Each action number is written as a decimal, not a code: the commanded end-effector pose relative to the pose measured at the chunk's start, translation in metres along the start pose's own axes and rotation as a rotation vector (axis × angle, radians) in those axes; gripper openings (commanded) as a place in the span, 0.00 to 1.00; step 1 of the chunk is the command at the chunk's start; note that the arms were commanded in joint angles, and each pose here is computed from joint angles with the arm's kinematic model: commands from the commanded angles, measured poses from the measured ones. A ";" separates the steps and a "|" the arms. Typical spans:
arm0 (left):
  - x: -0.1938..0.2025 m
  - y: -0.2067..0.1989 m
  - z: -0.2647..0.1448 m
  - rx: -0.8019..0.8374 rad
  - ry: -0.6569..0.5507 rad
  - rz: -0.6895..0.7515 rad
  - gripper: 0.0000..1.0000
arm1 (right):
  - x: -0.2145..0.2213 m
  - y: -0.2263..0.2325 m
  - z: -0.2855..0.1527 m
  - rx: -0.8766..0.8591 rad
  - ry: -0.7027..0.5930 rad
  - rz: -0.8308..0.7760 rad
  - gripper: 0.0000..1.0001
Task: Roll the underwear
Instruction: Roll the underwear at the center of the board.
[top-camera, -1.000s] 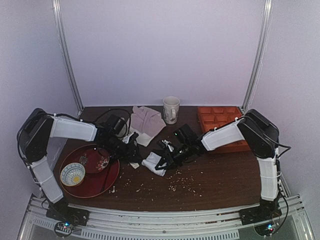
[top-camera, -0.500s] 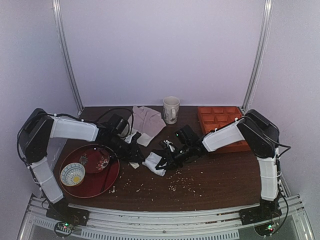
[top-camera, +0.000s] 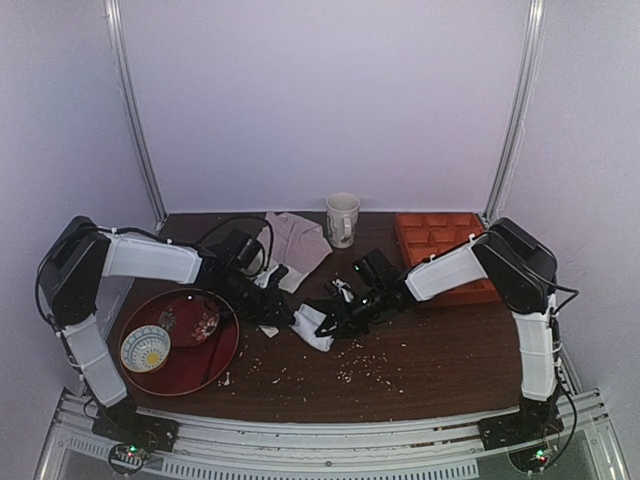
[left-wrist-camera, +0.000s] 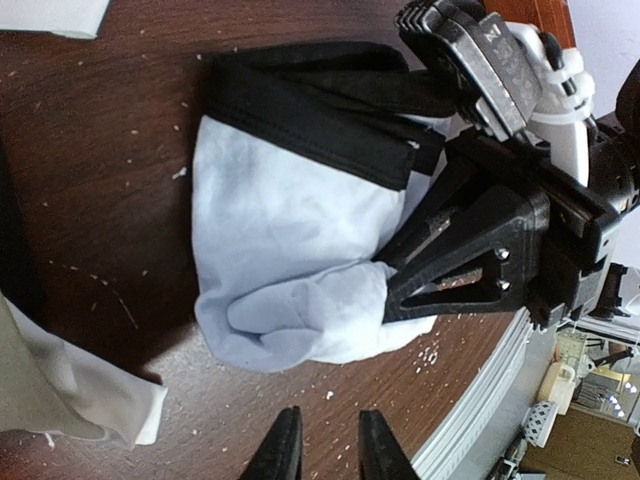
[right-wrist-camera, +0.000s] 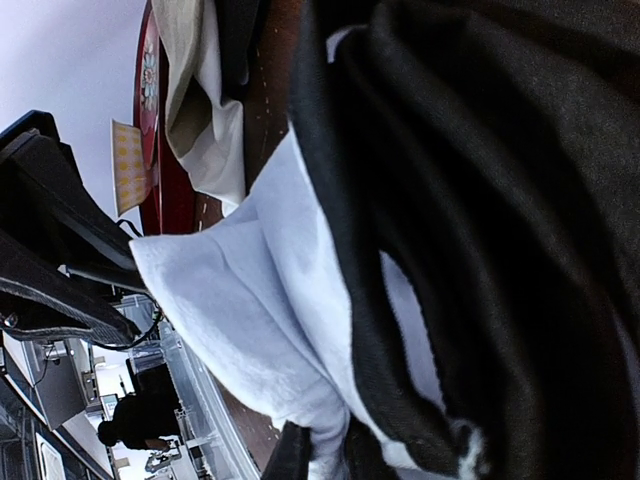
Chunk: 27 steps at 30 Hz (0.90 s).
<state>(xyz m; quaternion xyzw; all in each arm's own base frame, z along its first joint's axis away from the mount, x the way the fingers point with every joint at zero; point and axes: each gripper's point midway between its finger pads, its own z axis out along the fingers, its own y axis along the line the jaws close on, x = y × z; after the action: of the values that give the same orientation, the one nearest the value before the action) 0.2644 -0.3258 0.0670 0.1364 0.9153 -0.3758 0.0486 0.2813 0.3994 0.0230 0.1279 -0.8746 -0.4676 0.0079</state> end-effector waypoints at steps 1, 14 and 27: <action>-0.013 -0.012 -0.001 0.013 -0.036 0.042 0.28 | 0.034 -0.091 0.006 0.308 0.061 0.160 0.00; -0.023 -0.011 0.017 0.001 -0.028 0.058 0.28 | 0.022 -0.086 0.000 0.393 0.097 0.091 0.00; -0.023 0.001 0.017 -0.064 -0.063 0.038 0.28 | 0.015 -0.063 -0.007 0.471 0.112 -0.041 0.00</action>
<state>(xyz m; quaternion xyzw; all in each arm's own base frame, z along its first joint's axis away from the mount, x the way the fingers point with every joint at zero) 0.2796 -0.3389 0.0501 0.1397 0.9251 -0.3479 0.0605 0.2893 0.4018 0.0270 0.1705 -0.9048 -0.3901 0.0073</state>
